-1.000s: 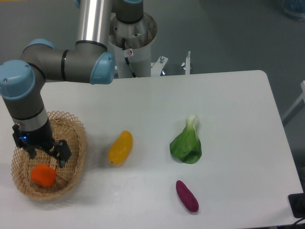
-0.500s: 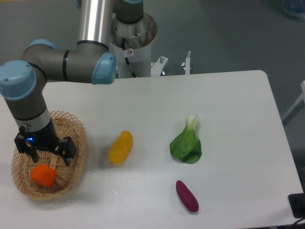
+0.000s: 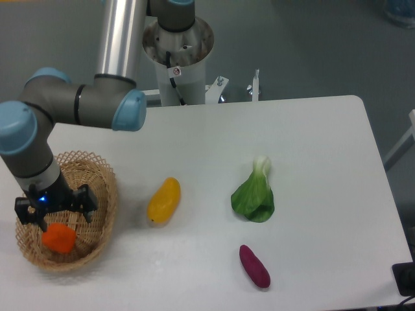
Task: Pick up the orange from the basket
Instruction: 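Lower the open gripper into the wicker basket toward the orange, then close the gripper around the orange inside the basket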
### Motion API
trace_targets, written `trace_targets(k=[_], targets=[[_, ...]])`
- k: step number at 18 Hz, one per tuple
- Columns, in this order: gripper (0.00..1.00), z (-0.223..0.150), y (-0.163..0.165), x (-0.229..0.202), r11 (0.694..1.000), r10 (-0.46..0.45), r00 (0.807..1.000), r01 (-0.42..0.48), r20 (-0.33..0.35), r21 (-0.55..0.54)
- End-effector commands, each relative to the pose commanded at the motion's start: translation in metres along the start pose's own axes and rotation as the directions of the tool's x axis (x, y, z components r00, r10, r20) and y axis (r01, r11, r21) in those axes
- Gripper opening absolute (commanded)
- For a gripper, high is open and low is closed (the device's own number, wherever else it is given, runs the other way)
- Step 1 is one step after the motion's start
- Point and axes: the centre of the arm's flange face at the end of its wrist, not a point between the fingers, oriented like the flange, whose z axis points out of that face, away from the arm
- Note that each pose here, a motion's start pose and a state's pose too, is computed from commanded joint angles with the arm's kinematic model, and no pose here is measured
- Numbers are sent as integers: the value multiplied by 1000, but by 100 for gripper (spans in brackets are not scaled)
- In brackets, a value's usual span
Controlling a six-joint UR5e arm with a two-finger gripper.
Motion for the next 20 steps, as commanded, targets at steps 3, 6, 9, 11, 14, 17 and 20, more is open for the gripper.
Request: trace_targets(k=[3,6,9,11,14,17,20], targets=[[100,11,1,13,1000,0,1000,0,-7,-10],[100,17,-2,18,999,-48,998,48,-33,-14],[100,26,-3,20,996,-86,996,86,-26,-21],[100,27,-14,26,995,-100,994,100,-34,-13],[100,30,-11,24,993,-119,993,119,-20,-21],[100,35,-7,21,989,-144,989,144,-9,-33],[100,39,-7,20,984,-178,984,179,10,-24]])
